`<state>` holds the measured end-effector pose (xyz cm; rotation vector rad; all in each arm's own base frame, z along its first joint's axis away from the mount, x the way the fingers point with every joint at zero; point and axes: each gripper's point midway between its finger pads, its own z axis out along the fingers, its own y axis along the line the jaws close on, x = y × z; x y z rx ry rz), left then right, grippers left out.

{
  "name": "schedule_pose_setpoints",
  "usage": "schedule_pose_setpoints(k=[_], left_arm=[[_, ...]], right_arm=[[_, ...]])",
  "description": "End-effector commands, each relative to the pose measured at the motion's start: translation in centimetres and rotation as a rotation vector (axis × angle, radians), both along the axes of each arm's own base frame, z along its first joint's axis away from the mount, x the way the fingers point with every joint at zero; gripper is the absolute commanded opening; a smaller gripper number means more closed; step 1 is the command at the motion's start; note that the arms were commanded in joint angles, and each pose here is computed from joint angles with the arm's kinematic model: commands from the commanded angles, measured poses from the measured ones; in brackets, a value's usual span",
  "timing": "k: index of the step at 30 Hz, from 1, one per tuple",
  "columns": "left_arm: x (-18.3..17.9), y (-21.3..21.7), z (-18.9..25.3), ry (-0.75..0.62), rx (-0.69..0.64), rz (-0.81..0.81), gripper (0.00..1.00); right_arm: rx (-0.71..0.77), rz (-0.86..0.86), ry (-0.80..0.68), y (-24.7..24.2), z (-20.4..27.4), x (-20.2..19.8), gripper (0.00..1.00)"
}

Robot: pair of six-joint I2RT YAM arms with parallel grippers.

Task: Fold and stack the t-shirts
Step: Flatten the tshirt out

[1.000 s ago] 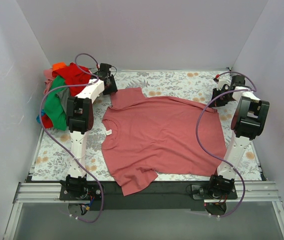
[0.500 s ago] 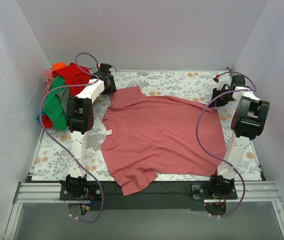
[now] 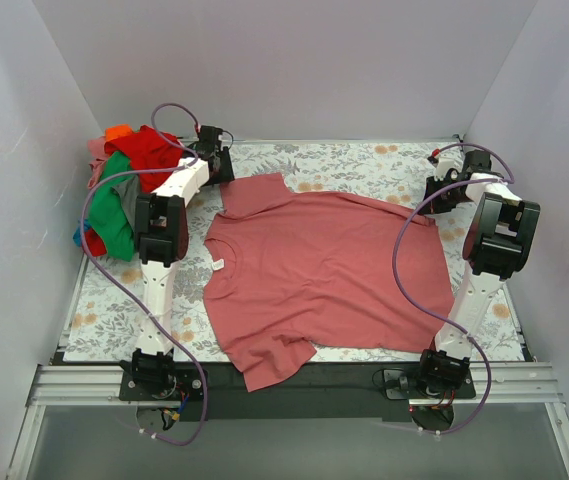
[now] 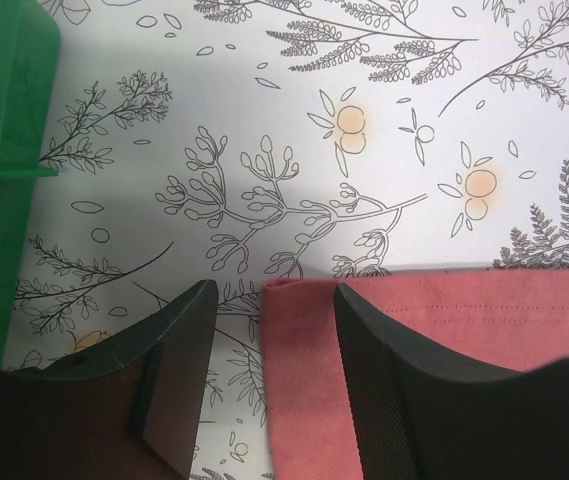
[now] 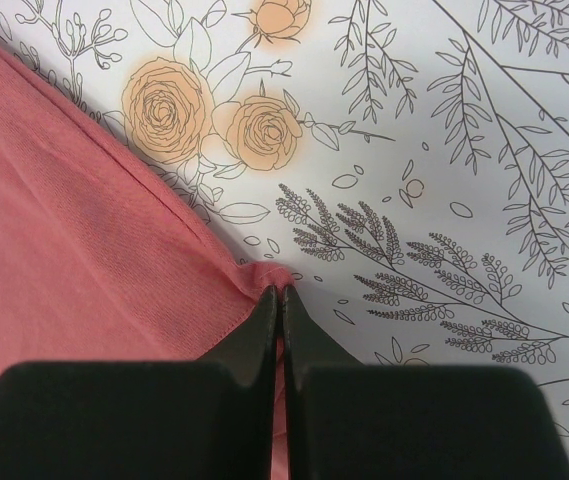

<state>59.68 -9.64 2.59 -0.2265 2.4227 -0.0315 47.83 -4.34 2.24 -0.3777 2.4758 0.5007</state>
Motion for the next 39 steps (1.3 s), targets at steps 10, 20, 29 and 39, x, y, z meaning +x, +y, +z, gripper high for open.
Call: schedule_pose_setpoints(k=[10,20,29,39], left_arm=[[-1.8,-0.5,-2.5,0.082,-0.046,-0.026,0.29],[-3.1,-1.9,-1.2,0.077,-0.105,-0.092,0.10],[-2.9,-1.0,0.3,0.050,-0.070,-0.065,0.39],[-2.3,-1.1,2.3,0.019,-0.102,-0.045,0.40]], right_arm=[[0.008,0.009,0.115,0.3,-2.8,-3.0,0.01],[0.001,0.010,0.104,0.3,-2.0,-3.3,0.01],[0.001,0.008,0.104,0.4,-1.9,-3.2,0.01],[0.006,0.009,0.109,0.5,-2.0,-3.2,0.01]])
